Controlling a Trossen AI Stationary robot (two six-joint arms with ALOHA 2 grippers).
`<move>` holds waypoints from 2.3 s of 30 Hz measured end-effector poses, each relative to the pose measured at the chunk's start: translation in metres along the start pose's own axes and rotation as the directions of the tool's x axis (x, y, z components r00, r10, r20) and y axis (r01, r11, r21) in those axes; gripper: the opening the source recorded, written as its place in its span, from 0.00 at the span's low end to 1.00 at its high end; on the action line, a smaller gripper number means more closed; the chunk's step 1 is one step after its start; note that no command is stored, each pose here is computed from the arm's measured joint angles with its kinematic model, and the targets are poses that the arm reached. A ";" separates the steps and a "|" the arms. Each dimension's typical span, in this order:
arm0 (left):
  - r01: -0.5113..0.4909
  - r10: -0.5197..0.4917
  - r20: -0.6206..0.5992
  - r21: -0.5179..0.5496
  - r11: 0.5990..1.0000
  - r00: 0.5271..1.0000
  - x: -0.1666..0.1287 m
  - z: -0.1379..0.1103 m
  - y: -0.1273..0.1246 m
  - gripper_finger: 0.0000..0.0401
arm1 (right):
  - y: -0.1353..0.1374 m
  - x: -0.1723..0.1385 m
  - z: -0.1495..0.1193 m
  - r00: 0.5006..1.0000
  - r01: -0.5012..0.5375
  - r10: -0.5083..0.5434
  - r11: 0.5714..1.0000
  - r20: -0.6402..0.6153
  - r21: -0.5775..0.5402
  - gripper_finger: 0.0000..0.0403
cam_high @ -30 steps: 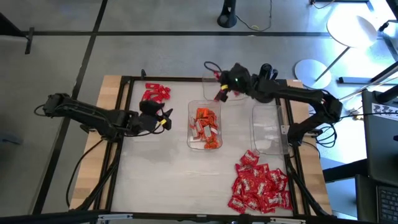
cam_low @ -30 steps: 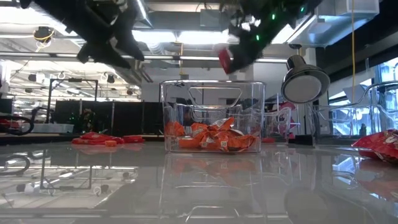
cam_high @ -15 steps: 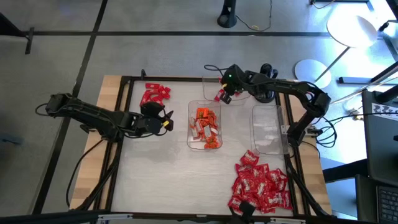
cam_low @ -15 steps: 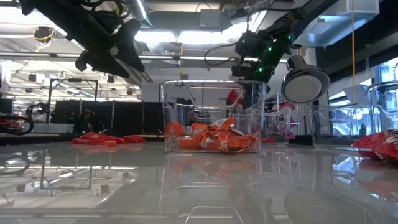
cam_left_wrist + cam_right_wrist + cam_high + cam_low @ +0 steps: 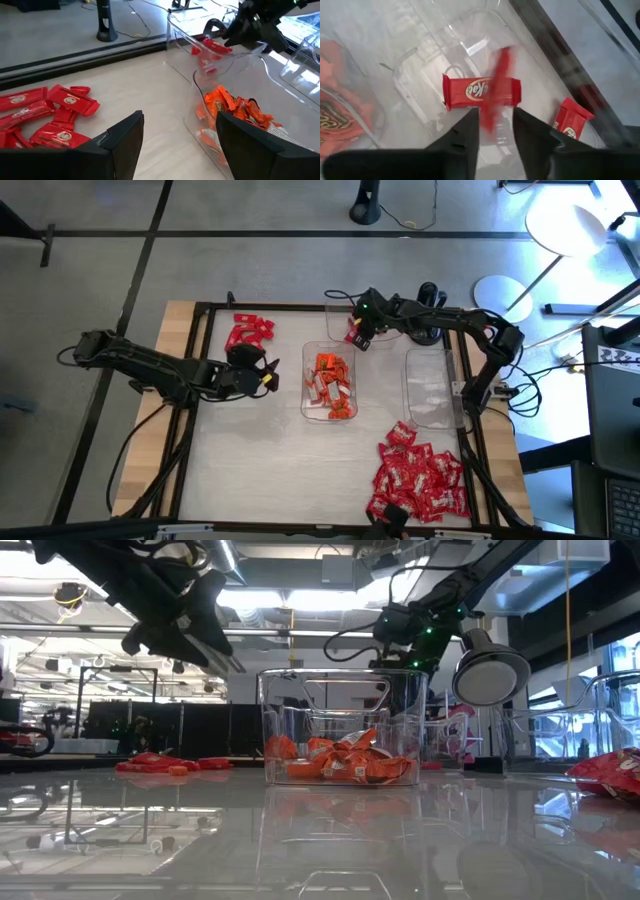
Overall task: Sort candy
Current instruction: Put the red chocolate into the top transparent bin
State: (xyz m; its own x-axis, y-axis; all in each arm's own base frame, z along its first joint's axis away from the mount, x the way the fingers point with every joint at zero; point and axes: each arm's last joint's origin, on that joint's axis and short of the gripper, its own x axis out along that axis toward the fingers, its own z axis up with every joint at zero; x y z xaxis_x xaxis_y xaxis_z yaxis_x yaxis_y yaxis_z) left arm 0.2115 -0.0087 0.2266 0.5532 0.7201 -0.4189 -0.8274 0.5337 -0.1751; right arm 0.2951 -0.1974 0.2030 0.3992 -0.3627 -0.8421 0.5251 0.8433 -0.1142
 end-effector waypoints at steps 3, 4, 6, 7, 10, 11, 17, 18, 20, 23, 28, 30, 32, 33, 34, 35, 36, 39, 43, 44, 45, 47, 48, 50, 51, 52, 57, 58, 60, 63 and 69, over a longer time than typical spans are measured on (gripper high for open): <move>0.012 -0.012 -0.015 0.000 1.000 1.000 0.000 0.000 0.000 0.60 | 0.000 -0.002 0.000 1.000 0.007 -0.007 1.000 -0.005 0.000 0.40; 0.012 -0.012 -0.017 0.005 1.000 1.000 0.000 0.000 0.000 0.60 | -0.001 -0.004 -0.001 1.000 0.008 -0.008 1.000 -0.008 -0.001 0.42; 0.002 -0.002 -0.022 0.015 1.000 1.000 0.001 -0.001 0.001 0.60 | 0.000 -0.016 0.001 1.000 -0.002 0.002 1.000 0.018 -0.003 0.45; -0.010 0.011 -0.031 0.019 1.000 0.999 0.002 -0.001 0.003 0.60 | 0.003 -0.024 0.003 0.999 -0.015 0.015 1.000 0.038 -0.008 0.46; -0.093 0.094 -0.088 0.018 0.996 0.992 0.009 -0.003 0.016 0.60 | 0.014 -0.050 0.008 0.992 -0.046 0.050 0.998 0.118 -0.036 0.48; -0.137 0.137 -0.112 0.014 0.991 0.984 0.012 -0.004 0.022 0.60 | 0.020 -0.060 0.010 0.986 -0.058 0.065 0.997 0.154 -0.051 0.48; -0.367 0.348 -0.320 0.002 0.930 0.881 0.036 -0.009 0.056 0.60 | 0.048 -0.092 0.016 0.952 -0.095 0.127 0.987 0.280 -0.127 0.48; -0.382 0.361 -0.355 0.011 0.924 0.862 0.041 -0.010 0.059 0.60 | 0.052 -0.093 0.017 0.947 -0.100 0.137 0.985 0.289 -0.138 0.48; -0.406 0.377 -0.423 0.022 0.913 0.824 0.051 -0.012 0.065 0.60 | 0.060 -0.094 0.016 0.945 -0.112 0.154 0.981 0.287 -0.158 0.49; -0.463 0.429 -0.478 0.052 0.885 0.767 0.066 -0.016 0.074 0.60 | 0.070 -0.090 0.015 0.947 -0.127 0.174 0.975 0.270 -0.183 0.49; -0.561 0.515 -0.520 0.081 0.824 0.681 0.088 -0.024 0.089 0.60 | 0.080 -0.087 0.012 0.949 -0.142 0.194 0.967 0.248 -0.210 0.49; -0.584 0.533 -0.534 0.087 0.807 0.657 0.096 -0.028 0.093 0.60 | 0.083 -0.086 0.011 0.947 -0.147 0.201 0.965 0.252 -0.217 0.49; -0.586 0.523 -0.548 0.072 0.807 0.653 0.105 -0.032 0.094 0.60 | 0.084 -0.085 0.009 0.950 -0.148 0.200 0.965 0.240 -0.218 0.49; -0.582 0.520 -0.551 0.075 0.810 0.652 0.108 -0.033 0.094 0.60 | 0.084 -0.084 0.008 0.951 -0.148 0.200 0.964 0.236 -0.219 0.49; -0.574 0.514 -0.560 0.082 0.815 0.650 0.110 -0.034 0.093 0.60 | 0.084 -0.083 0.007 0.951 -0.148 0.199 0.964 0.235 -0.219 0.49; -0.564 0.505 -0.573 0.089 0.821 0.645 0.112 -0.036 0.093 0.60 | 0.083 -0.082 0.006 0.953 -0.148 0.198 0.965 0.230 -0.218 0.49; -0.554 0.497 -0.588 0.097 0.827 0.639 0.112 -0.038 0.092 0.60 | 0.083 -0.081 0.004 0.955 -0.148 0.197 0.964 0.221 -0.219 0.49; -0.532 0.486 -0.627 0.131 0.836 0.609 0.105 -0.045 0.086 0.60 | 0.083 -0.078 0.001 0.960 -0.149 0.195 0.964 0.201 -0.219 0.49; -0.504 0.476 -0.646 0.160 0.849 0.597 0.090 -0.051 0.075 0.60 | 0.083 -0.077 -0.001 0.961 -0.150 0.194 0.964 0.197 -0.219 0.49; -0.489 0.470 -0.647 0.168 0.856 0.601 0.087 -0.053 0.071 0.60 | 0.083 -0.077 0.000 0.960 -0.149 0.195 0.964 0.202 -0.219 0.49; -0.471 0.456 -0.648 0.165 0.866 0.610 0.085 -0.054 0.067 0.60 | 0.083 -0.077 0.000 0.959 -0.148 0.194 0.965 0.207 -0.218 0.49; -0.434 0.430 -0.654 0.168 0.885 0.623 0.080 -0.058 0.060 0.60 | 0.083 -0.077 0.000 0.959 -0.148 0.194 0.965 0.209 -0.217 0.49; -0.419 0.418 -0.653 0.166 0.893 0.631 0.078 -0.059 0.056 0.60 | 0.083 -0.077 0.000 0.958 -0.148 0.194 0.965 0.209 -0.217 0.49; -0.388 0.396 -0.658 0.167 0.906 0.640 0.073 -0.063 0.050 0.60 | 0.083 -0.077 0.000 0.958 -0.148 0.194 0.965 0.209 -0.217 0.49; -0.375 0.388 -0.659 0.171 0.911 0.644 0.070 -0.065 0.047 0.60 | 0.083 -0.077 0.000 0.958 -0.148 0.194 0.965 0.209 -0.217 0.49; -0.362 0.381 -0.662 0.173 0.916 0.646 0.068 -0.066 0.044 0.60 | 0.083 -0.077 0.000 0.959 -0.148 0.194 0.965 0.208 -0.217 0.49; -0.399 0.371 -0.682 0.125 0.908 0.630 0.053 -0.067 0.041 0.60 | 0.083 -0.077 0.000 0.959 -0.148 0.194 0.965 0.206 -0.218 0.49; -0.418 0.375 -0.675 0.108 0.902 0.635 0.050 -0.065 0.042 0.60 | 0.083 -0.077 0.001 0.958 -0.148 0.194 0.965 0.210 -0.218 0.49; -0.439 0.383 -0.630 0.074 0.895 0.675 0.047 -0.060 0.043 0.60 | 0.083 -0.077 0.002 0.955 -0.147 0.196 0.965 0.223 -0.216 0.49; -0.471 0.398 -0.591 0.034 0.881 0.702 0.048 -0.053 0.046 0.60 | 0.083 -0.078 0.003 0.952 -0.147 0.197 0.965 0.233 -0.216 0.49; -0.530 0.456 -0.575 0.045 0.847 0.679 0.052 -0.054 0.056 0.60 | 0.083 -0.078 0.002 0.953 -0.147 0.197 0.965 0.230 -0.216 0.49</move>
State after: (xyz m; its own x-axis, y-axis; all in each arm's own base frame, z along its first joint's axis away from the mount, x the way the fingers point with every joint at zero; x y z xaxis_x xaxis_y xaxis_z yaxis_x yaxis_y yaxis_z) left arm 0.1882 0.0343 0.1466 -0.0575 0.4778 -0.8766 -0.9893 0.0906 0.1143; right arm 0.3097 -0.1001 0.2600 0.6569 -0.2711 -0.7036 0.2860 0.9530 -0.1002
